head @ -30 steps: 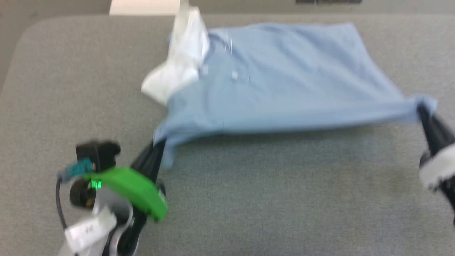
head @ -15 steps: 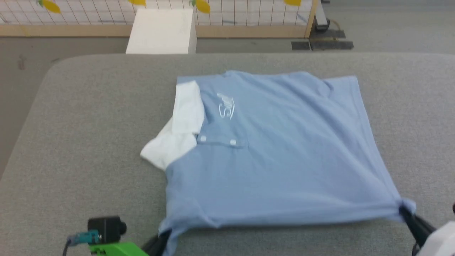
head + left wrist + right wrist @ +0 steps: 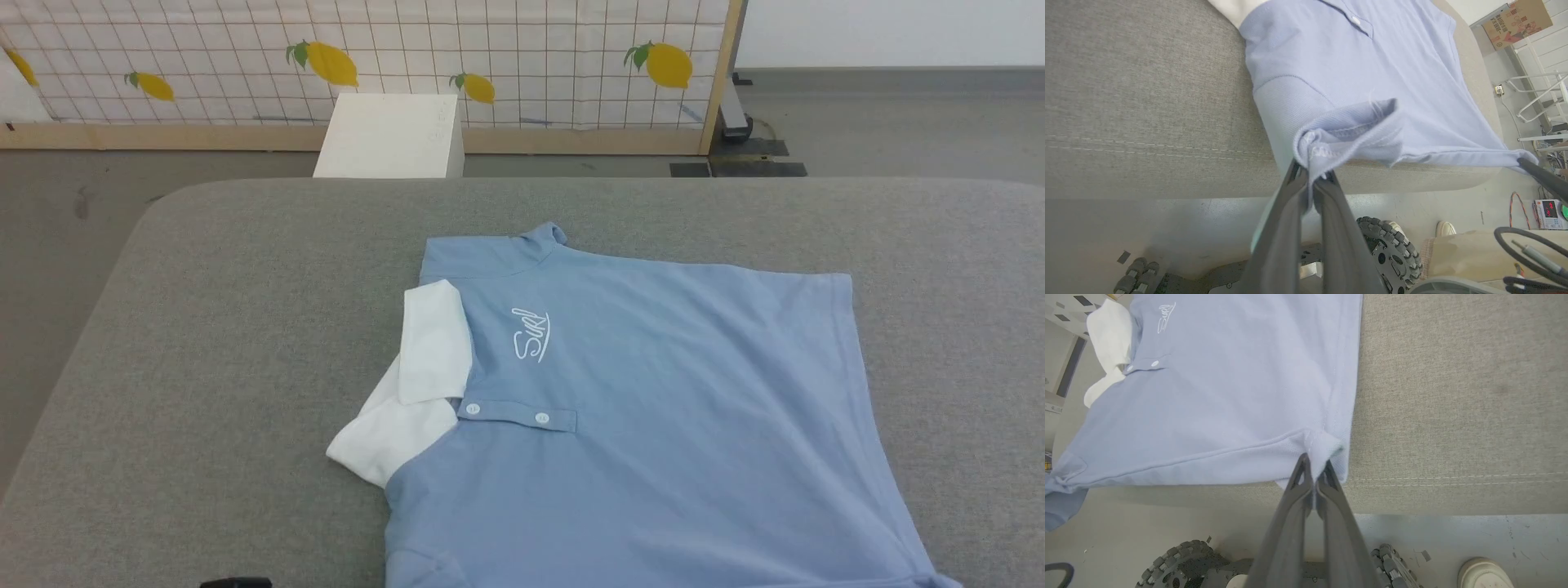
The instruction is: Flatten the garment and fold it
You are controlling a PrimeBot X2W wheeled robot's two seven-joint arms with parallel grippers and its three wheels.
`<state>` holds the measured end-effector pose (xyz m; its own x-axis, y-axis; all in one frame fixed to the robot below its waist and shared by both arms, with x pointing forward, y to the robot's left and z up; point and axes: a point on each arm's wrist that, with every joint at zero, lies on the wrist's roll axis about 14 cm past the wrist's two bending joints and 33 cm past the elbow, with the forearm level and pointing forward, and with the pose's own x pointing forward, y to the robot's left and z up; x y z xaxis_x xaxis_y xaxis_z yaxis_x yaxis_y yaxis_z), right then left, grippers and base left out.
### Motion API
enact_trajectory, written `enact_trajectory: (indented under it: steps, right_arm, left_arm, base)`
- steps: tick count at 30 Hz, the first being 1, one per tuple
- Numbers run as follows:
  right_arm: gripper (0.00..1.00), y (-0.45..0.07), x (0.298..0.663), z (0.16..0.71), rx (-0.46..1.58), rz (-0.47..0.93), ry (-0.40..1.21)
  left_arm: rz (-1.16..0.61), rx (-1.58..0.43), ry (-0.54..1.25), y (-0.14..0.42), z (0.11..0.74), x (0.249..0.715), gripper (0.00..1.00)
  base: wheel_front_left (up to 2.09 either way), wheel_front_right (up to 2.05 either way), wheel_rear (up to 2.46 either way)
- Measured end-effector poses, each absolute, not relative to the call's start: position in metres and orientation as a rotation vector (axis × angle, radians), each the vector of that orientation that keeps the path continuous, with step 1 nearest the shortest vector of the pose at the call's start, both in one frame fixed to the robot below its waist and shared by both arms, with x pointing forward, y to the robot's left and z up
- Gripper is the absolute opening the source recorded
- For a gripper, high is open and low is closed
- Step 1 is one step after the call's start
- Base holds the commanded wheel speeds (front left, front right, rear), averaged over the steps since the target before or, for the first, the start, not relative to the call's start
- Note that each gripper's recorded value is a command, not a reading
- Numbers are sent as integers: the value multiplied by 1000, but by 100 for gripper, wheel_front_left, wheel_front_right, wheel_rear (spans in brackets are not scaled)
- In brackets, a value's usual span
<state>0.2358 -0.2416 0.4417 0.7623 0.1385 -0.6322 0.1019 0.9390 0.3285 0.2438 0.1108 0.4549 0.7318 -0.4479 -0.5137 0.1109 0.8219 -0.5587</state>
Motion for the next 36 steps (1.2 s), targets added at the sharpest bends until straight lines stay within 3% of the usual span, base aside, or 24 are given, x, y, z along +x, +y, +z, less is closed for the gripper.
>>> enact_trajectory:
  steps: [7,17,29,36]
  right_arm:
    - [0,-254,256,458,298,-4,636]
    - [0,-259,333,480,176,56,537]
    - [0,-259,398,441,106,112,619]
    - [0,-255,405,392,105,129,764]
  left_arm:
    - [-322,-430,605,121,466,267,0]
    - [-475,-214,465,102,496,352,0]
    - [-555,-117,455,72,463,431,0]
    - [-561,-134,575,66,414,441,0]
  base:
    - [0,0,0]
    - [0,0,0]
    - [0,0,0]
    - [0,0,0]
